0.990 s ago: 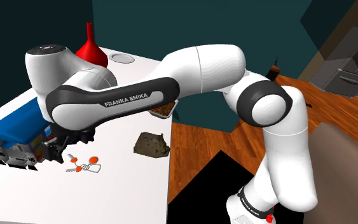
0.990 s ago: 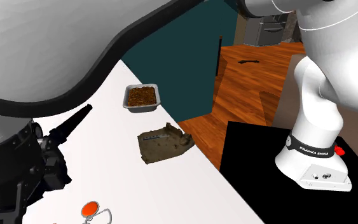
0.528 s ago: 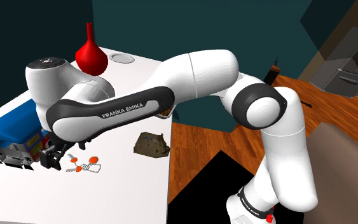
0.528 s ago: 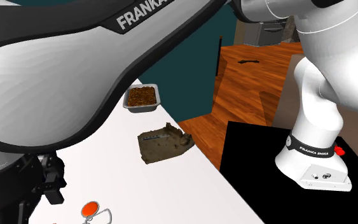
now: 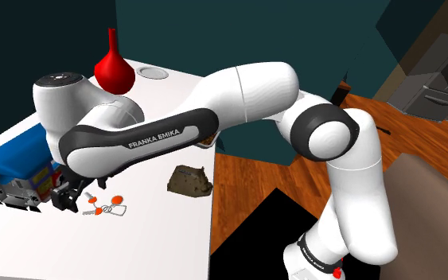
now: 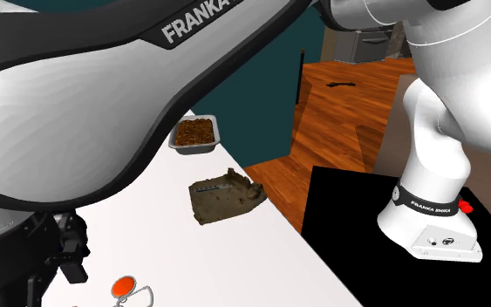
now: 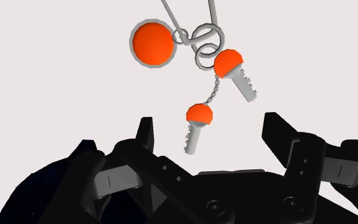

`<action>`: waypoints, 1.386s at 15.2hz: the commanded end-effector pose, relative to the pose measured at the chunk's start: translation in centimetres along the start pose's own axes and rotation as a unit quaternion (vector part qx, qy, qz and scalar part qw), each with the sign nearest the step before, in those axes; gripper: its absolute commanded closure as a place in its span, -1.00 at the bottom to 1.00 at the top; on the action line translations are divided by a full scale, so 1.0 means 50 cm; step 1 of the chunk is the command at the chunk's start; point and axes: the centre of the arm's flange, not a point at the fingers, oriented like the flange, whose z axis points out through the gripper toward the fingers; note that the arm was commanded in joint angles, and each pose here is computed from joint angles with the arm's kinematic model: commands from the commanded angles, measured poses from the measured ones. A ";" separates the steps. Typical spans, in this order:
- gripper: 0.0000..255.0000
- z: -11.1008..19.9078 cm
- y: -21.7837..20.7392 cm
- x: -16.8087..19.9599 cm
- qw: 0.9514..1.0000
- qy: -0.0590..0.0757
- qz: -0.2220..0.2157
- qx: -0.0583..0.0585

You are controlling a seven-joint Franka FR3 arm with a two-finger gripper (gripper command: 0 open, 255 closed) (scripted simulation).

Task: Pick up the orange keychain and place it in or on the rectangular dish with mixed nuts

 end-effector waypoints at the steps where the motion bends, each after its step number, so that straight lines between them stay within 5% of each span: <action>1: 1.00 0.019 0.010 0.001 1.000 -0.006 0.002 -0.003; 9: 1.00 0.021 0.009 0.004 1.000 -0.006 0.002 -0.003; 21: 1.00 -0.106 0.008 0.005 1.000 -0.006 0.002 -0.003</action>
